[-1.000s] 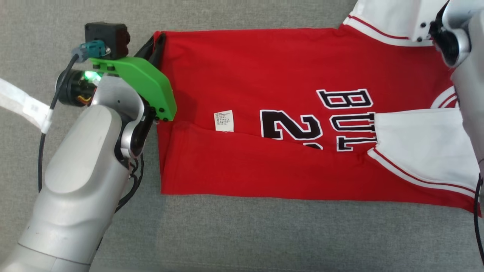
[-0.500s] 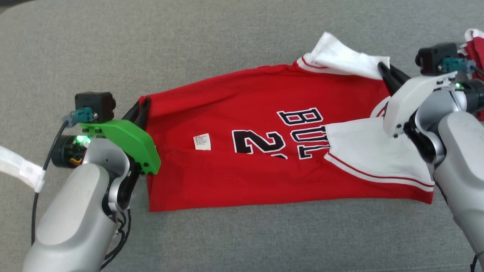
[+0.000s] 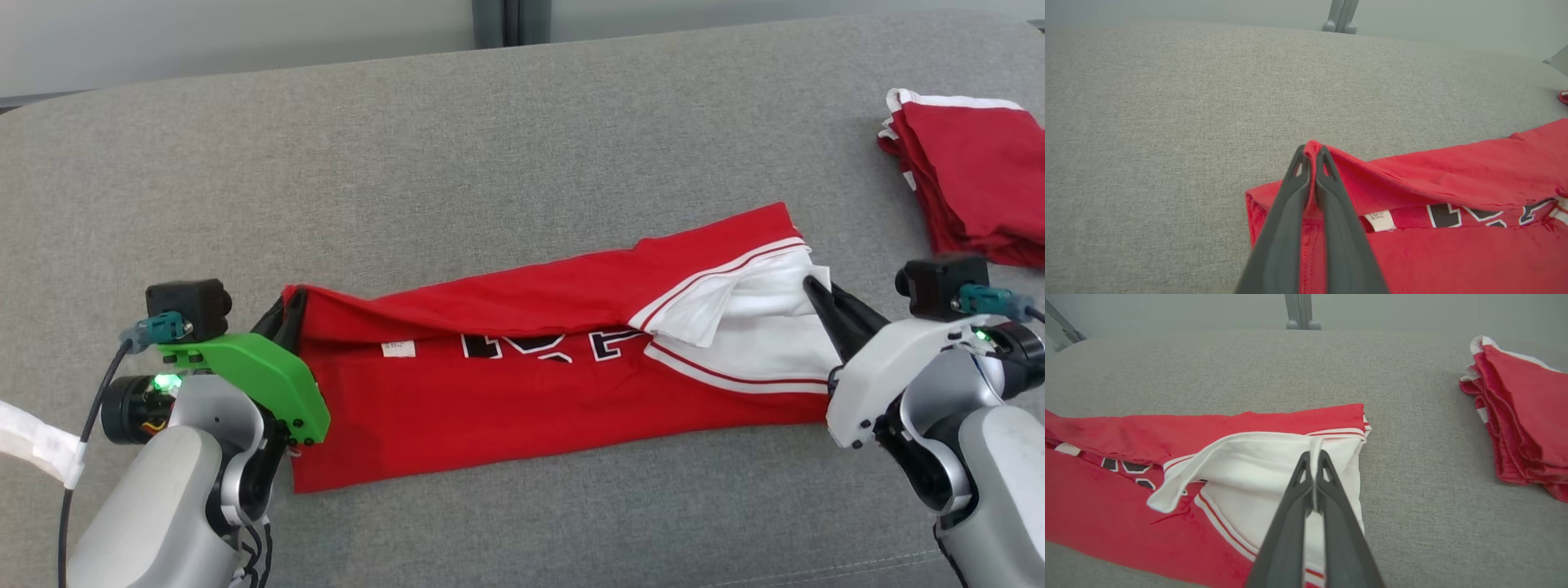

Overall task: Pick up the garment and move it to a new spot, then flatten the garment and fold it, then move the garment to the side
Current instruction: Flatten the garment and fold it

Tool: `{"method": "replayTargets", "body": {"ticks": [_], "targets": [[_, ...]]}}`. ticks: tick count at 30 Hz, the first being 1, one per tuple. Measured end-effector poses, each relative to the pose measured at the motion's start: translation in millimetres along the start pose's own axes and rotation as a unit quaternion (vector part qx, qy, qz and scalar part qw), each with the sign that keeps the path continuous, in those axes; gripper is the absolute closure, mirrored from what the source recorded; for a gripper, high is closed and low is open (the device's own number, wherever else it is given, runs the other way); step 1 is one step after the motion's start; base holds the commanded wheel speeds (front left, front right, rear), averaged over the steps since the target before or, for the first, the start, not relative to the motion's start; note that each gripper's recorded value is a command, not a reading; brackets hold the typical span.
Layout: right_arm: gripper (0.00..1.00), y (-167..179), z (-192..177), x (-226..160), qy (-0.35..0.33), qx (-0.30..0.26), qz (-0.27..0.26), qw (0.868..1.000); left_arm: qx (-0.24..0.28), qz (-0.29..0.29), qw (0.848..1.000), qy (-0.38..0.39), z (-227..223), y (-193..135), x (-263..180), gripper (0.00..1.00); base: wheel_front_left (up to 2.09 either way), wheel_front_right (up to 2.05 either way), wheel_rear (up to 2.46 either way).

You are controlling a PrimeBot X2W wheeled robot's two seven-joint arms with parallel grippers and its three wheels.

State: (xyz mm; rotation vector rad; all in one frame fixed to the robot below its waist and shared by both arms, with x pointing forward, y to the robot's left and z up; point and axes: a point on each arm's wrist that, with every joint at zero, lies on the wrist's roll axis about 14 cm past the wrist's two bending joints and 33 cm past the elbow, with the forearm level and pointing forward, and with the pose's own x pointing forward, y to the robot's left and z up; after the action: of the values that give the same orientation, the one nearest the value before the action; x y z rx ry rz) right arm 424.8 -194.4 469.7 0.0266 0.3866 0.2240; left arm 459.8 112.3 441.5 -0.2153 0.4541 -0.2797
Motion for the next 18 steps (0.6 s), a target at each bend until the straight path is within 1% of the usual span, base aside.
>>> {"method": "replayTargets", "body": {"ticks": [5, 6, 7, 8, 9, 10, 11, 12, 16, 18], "targets": [[1.00, 3, -12, -6, 0.011, 0.007, -0.007, 1.000, -0.008, 0.006, 1.000, 0.013, -13, 4, 2, 1.00, 0.00, 0.00, 0.00], [0.90, 3, -14, -7, 0.013, 0.008, -0.009, 1.000, -0.009, 0.008, 1.000, 0.013, -15, 5, 2, 1.00, 0.00, 0.00, 0.00], [0.76, 3, -17, -7, 0.014, 0.010, -0.010, 1.000, -0.012, 0.011, 1.000, 0.014, -17, 7, 1, 1.00, 0.00, 0.00, 0.00], [0.50, 3, -18, -8, 0.014, 0.010, -0.011, 1.000, -0.014, 0.013, 1.000, 0.015, -19, 8, 0, 1.00, 0.00, 0.00, 0.00], [0.00, 3, -19, -8, 0.014, 0.009, -0.013, 1.000, -0.015, 0.016, 1.000, 0.014, -21, 9, -2, 1.00, 0.00, 0.00, 0.00], [0.00, 2, -21, -10, 0.014, 0.011, -0.014, 1.000, -0.020, 0.019, 1.000, 0.012, -23, 10, -4, 0.69, 0.00, 0.00, 0.00], [0.00, 1, -25, -12, 0.018, 0.011, -0.017, 1.000, -0.022, 0.021, 0.999, 0.011, -25, 11, -6, 0.48, 0.00, 0.00, 0.00], [0.00, 1, -29, -15, 0.023, 0.011, -0.019, 1.000, -0.024, 0.022, 0.999, 0.012, -28, 11, -10, 0.00, 0.00, 0.00, 0.00], [0.00, -2, -33, -27, 0.024, -0.002, -0.026, 0.999, -0.031, 0.031, 0.999, 0.007, -35, 13, -23, 0.00, 0.00, 0.00, 0.00], [0.00, -7, -37, -36, 0.026, -0.004, -0.038, 0.999, -0.036, 0.039, 0.999, -0.002, -35, 15, -32, 0.00, 0.00, 0.00, 0.00]]}}
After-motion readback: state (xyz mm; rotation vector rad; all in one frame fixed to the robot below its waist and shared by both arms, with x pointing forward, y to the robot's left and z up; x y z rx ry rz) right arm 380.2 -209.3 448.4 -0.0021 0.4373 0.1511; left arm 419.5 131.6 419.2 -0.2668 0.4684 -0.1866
